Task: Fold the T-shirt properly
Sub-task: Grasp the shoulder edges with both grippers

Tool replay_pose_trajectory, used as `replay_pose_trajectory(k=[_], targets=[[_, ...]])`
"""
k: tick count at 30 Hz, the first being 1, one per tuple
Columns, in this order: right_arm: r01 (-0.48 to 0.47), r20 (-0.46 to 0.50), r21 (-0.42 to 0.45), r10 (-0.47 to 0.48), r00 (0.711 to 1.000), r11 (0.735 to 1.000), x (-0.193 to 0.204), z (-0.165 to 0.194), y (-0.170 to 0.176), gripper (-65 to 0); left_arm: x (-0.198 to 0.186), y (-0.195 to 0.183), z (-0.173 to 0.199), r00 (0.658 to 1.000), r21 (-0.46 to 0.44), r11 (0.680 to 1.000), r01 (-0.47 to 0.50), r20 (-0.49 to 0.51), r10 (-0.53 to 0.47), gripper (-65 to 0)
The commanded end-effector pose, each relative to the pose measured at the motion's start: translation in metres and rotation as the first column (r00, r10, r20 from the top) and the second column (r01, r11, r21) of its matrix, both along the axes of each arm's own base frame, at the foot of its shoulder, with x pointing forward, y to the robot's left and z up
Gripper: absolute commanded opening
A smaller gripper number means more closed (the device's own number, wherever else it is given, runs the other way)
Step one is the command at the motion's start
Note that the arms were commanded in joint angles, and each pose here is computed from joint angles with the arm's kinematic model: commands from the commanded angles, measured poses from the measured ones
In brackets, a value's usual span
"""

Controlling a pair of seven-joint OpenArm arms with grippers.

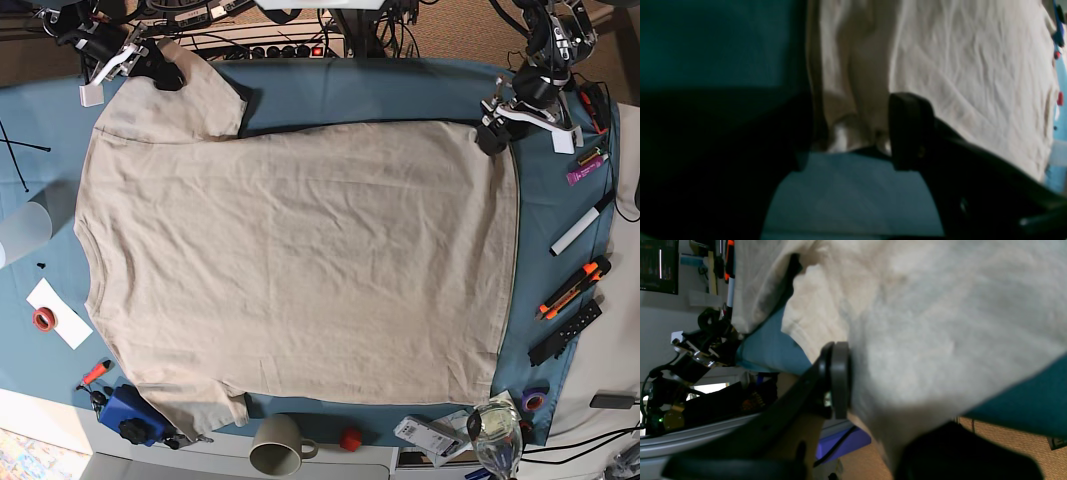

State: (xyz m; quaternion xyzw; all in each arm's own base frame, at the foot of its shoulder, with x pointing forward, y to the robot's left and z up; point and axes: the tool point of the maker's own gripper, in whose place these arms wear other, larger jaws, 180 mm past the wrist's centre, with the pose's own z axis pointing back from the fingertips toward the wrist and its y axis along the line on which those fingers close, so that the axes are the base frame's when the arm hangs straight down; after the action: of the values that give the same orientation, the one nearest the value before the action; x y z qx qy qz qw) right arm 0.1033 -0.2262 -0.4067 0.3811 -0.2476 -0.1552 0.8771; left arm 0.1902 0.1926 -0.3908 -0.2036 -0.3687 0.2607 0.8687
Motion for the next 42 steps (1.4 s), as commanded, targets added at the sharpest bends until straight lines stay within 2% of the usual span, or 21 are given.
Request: replay_pose_trajectory(k=[1,6,11,13,18,19,21,22,25,28,29,32,34,38,42], targets=[[-0.087,-0.143,-0.047,0.08,0.987,0.995,-0.03,-0.018,0.0,-55.7,-0.001,0.004,0.001,1.0,0.027,1.0,-0.004,-0.001,0.004,-30.5],[-0.087,-0.142,-0.047,0.079,0.987,0.995,-0.03,-0.018,0.0,-55.7,-0.004,0.007,-0.002,1.0,0.057,0.998,0.002,-0.02,-0.001,-30.7],[-0.086,-0.141,-0.047,0.079,0.987,0.995,-0.03,-0.018,0.0,-55.7,-0.004,-0.011,-0.01,0.998,0.017,1.0,0.01,-0.062,-0.009,-40.7],[-0.086,-0.141,-0.047,0.079,0.987,0.995,-0.03,-0.018,0.0,-55.7,-0.004,-0.029,-0.014,0.996,0.005,0.999,0.052,-0.078,-0.051,-42.1],[-0.087,-0.142,-0.047,0.079,0.987,0.995,-0.03,-0.018,0.0,-55.7,0.001,-0.055,-0.02,0.984,0.076,0.984,0.159,-0.092,-0.152,-43.6],[-0.087,-0.141,-0.047,0.079,0.987,0.995,-0.03,-0.018,0.0,-55.7,0.001,-0.055,-0.022,0.983,0.092,0.983,0.161,-0.098,-0.153,-48.3],[-0.087,-0.142,-0.047,0.079,0.987,0.995,-0.03,-0.018,0.0,-55.7,0.0,-0.046,-0.026,0.986,0.115,0.986,0.122,-0.128,-0.107,-61.9],[-0.087,-0.142,-0.047,0.079,0.987,0.995,-0.03,-0.018,0.0,-55.7,-0.003,-0.04,-0.028,0.986,0.135,0.986,0.099,-0.149,-0.079,-65.0],[-0.086,-0.141,-0.047,0.079,0.987,0.995,-0.03,-0.018,0.0,-55.7,-0.007,-0.025,-0.031,0.983,0.205,0.974,0.098,-0.175,-0.062,-65.0],[-0.074,-0.122,-0.029,0.07,0.99,0.997,-0.026,-0.014,0.002,-55.9,-0.01,-0.011,-0.031,0.983,0.227,0.971,0.074,-0.183,-0.033,-65.0],[-0.065,-0.106,-0.016,0.063,0.992,0.998,-0.023,-0.012,0.002,-56.8,-0.012,-0.006,-0.03,0.981,0.23,0.971,0.068,-0.191,-0.023,-65.0],[-0.045,-0.078,-0.007,0.044,0.996,0.999,-0.017,-0.006,0.0,-65.0,-0.015,0.008,-0.025,0.979,0.245,0.968,0.044,-0.202,0.007,-65.0],[-0.041,-0.063,-0.022,0.04,0.997,0.999,-0.013,-0.003,-0.004,-65.0,-0.016,0.015,-0.02,0.981,0.242,0.97,0.023,-0.19,0.024,-65.0],[-0.047,-0.017,-0.067,0.046,0.999,0.997,-0.004,0.01,-0.009,-65.0,-0.015,0.017,-0.012,0.989,0.211,0.976,0.053,-0.146,-0.022,-65.0],[-0.041,0.058,-0.151,0.051,0.997,0.988,0.01,0.033,-0.022,-65.0,-0.022,0.026,-0.011,0.989,0.199,0.98,0.028,-0.146,0.001,-65.0]])
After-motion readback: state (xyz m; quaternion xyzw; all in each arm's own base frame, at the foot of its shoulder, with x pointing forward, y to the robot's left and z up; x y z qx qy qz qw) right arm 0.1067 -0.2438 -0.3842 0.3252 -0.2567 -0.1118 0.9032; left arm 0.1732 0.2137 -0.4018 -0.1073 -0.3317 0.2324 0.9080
